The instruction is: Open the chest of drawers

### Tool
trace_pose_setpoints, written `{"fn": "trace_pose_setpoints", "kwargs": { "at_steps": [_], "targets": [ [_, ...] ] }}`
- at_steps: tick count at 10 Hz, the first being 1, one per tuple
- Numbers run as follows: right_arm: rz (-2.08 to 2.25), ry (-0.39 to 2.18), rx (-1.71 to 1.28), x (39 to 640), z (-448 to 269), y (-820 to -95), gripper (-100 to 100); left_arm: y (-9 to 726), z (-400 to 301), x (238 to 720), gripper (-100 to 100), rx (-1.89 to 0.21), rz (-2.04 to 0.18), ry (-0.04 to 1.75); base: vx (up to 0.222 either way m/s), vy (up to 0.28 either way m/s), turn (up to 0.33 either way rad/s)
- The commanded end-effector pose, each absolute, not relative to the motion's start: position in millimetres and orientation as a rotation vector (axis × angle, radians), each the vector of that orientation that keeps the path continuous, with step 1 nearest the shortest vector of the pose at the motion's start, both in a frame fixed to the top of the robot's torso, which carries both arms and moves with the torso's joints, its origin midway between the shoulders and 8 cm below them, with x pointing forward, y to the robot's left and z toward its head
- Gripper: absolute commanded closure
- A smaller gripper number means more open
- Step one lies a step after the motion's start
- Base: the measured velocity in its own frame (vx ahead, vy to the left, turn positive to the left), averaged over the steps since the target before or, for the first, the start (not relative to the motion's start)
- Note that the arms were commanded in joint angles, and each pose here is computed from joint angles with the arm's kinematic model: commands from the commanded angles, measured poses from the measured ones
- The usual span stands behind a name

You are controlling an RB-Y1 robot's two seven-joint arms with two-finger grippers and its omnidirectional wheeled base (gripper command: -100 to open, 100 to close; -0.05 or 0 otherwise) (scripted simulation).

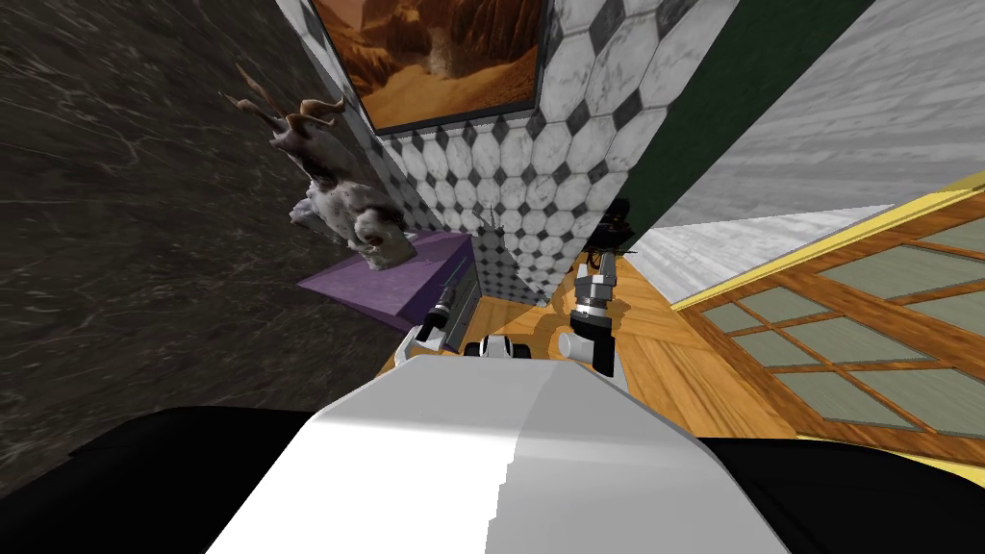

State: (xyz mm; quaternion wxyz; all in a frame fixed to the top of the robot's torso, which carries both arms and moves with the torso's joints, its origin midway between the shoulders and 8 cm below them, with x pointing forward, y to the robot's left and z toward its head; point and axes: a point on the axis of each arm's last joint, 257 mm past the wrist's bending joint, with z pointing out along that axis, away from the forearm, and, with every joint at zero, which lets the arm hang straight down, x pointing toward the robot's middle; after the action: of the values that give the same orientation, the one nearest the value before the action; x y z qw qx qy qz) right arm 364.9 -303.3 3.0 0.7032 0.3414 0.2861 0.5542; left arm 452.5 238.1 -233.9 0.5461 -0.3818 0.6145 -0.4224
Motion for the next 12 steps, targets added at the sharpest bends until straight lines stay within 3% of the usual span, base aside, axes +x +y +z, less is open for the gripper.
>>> {"fn": "trace_pose_setpoints", "kwargs": {
  "at_steps": [1,7,8,12],
  "targets": [
    [1.233,0.637,0.760,364.9,3.0,-303.3,0,242.2,-238.6,450.3,-100,-0.913,-0.990,1.473,0.012,0.191,-0.012],
    [1.233,0.636,0.760,364.9,3.0,-303.2,0,239.9,-236.1,426.1,-100,-0.896,-1.017,1.485,0.103,-0.007,0.060],
    [1.233,0.636,0.760,364.9,3.0,-303.2,0,241.2,-237.4,435.5,100,-0.901,-1.008,1.479,-0.083,0.020,-0.100],
    [1.234,0.636,0.760,365.0,3.1,-303.1,0,240.0,-241.0,447.8,100,-0.915,-0.995,1.479,-0.105,0.019,-0.094]
  ]
}}
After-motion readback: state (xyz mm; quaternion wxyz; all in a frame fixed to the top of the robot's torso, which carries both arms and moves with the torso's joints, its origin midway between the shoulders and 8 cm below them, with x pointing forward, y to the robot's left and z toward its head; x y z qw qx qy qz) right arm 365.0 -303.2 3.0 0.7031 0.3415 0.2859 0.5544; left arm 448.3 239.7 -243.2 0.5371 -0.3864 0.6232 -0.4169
